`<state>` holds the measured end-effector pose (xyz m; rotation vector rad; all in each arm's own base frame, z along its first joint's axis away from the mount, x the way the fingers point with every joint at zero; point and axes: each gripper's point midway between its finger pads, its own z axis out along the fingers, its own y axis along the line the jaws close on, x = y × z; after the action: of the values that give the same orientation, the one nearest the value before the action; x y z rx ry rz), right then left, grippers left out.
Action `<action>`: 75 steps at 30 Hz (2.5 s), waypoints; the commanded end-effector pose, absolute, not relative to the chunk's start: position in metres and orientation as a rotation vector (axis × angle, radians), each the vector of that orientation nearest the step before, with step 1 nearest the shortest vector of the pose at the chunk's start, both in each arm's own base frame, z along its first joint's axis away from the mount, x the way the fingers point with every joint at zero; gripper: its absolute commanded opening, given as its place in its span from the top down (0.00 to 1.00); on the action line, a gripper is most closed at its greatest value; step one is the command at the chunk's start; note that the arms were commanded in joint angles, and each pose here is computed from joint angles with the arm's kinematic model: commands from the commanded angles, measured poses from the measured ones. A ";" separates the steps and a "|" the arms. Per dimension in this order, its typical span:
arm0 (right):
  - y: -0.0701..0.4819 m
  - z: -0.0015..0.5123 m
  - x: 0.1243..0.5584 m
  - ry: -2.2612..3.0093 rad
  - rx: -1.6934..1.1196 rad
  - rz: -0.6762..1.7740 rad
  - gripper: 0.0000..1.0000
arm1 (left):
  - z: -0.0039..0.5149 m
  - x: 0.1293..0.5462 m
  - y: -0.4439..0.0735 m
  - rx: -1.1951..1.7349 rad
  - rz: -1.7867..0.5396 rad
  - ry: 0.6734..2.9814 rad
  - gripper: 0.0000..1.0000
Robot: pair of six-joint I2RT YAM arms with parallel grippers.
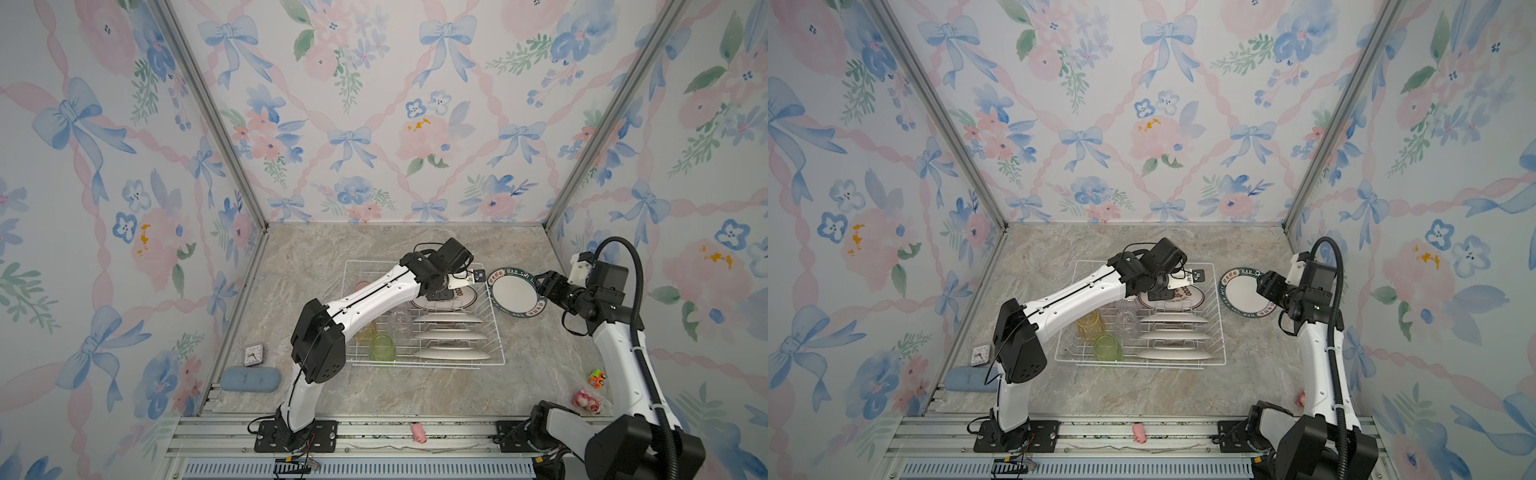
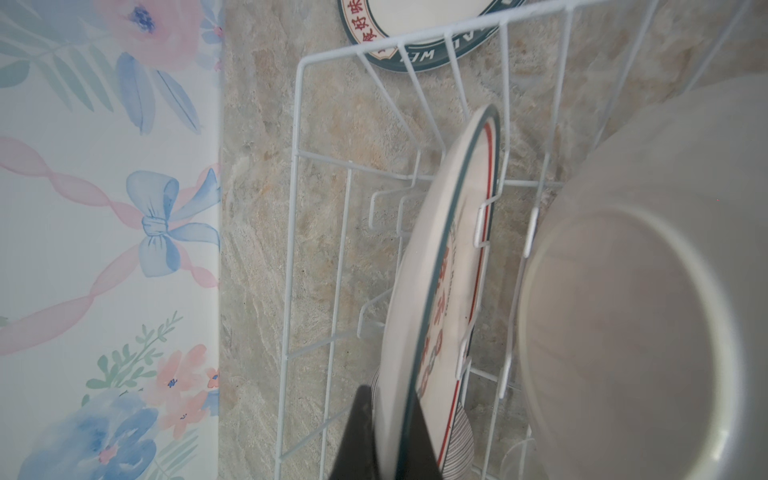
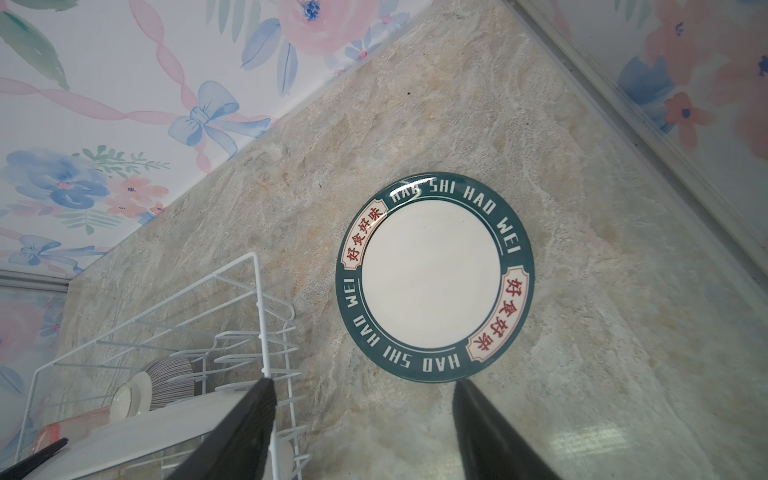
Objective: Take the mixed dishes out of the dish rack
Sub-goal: 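Close the left gripper on the rim of the red-lettered white plate, then lift the red-lettered plate with the left gripper while the right gripper reaches it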
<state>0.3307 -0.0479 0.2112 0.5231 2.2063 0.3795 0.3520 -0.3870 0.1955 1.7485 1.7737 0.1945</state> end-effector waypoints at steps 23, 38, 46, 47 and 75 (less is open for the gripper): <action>-0.043 0.213 0.334 2.183 0.488 0.413 0.34 | 0.220 0.361 -0.394 1.675 0.306 1.748 1.00; 0.004 0.232 0.341 2.126 0.250 0.536 0.39 | 0.282 0.349 -0.402 1.574 0.235 1.664 1.00; 0.050 0.243 0.344 2.035 0.034 0.773 0.41 | 0.298 0.348 -0.404 1.545 0.131 1.654 1.00; 0.055 0.242 0.343 2.031 0.013 0.794 0.41 | 0.299 0.348 -0.404 1.545 0.121 1.654 1.00; 0.114 0.219 0.341 1.949 -0.259 1.063 0.42 | 0.333 0.360 -0.381 1.427 -0.190 1.690 1.00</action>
<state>0.3412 0.1038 0.2113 -0.1915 2.0024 1.0255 0.3629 -0.3824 0.2943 1.5065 1.7450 -0.1041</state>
